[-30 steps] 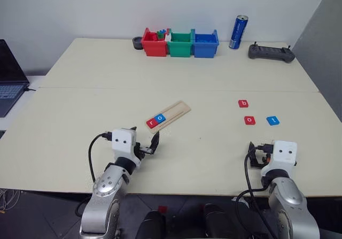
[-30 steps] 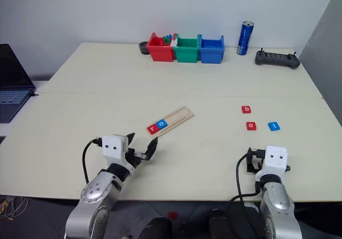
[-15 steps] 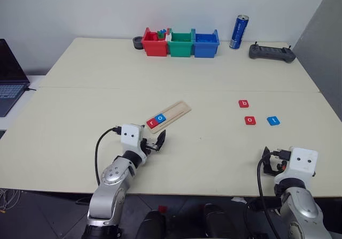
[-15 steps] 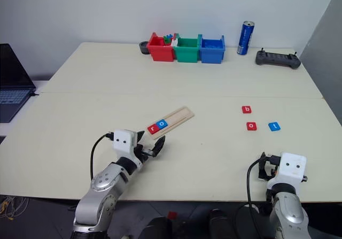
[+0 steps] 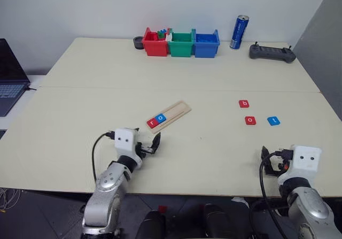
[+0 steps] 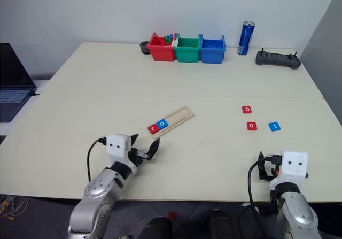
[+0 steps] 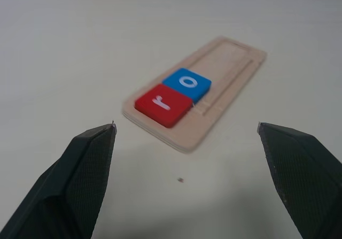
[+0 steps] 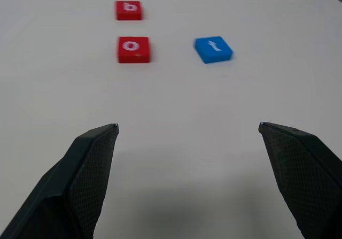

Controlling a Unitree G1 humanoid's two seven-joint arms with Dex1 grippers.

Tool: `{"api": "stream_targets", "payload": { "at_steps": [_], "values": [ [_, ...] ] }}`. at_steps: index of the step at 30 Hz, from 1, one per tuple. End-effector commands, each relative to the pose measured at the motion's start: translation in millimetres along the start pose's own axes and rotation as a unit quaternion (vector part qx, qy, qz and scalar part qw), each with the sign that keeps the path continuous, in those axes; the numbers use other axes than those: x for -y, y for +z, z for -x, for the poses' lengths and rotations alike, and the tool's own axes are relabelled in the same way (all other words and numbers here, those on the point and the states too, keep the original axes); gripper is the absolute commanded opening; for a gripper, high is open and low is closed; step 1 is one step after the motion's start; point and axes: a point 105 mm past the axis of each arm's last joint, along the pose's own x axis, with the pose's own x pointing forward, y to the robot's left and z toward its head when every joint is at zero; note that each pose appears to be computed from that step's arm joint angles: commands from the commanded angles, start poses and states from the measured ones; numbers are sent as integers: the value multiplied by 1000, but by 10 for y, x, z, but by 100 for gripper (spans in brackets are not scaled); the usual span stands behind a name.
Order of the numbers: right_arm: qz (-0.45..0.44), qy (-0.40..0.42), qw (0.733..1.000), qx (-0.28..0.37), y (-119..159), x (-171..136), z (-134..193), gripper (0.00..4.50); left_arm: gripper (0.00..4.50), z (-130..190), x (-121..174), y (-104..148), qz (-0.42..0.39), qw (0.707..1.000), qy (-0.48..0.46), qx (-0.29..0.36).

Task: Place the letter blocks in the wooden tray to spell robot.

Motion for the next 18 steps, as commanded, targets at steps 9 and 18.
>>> {"api": "stream_targets", "payload": {
  "at_steps": [9, 18],
  "values": [
    [38, 337, 940, 49, 310, -660, 112, 447, 450, -198, -599, 112, -44, 984, -168, -29],
    [45, 414, 908, 40, 312, -612, 180, 447, 450, -533, -252, 299, -72, 959, -273, -7]
  ]
}}
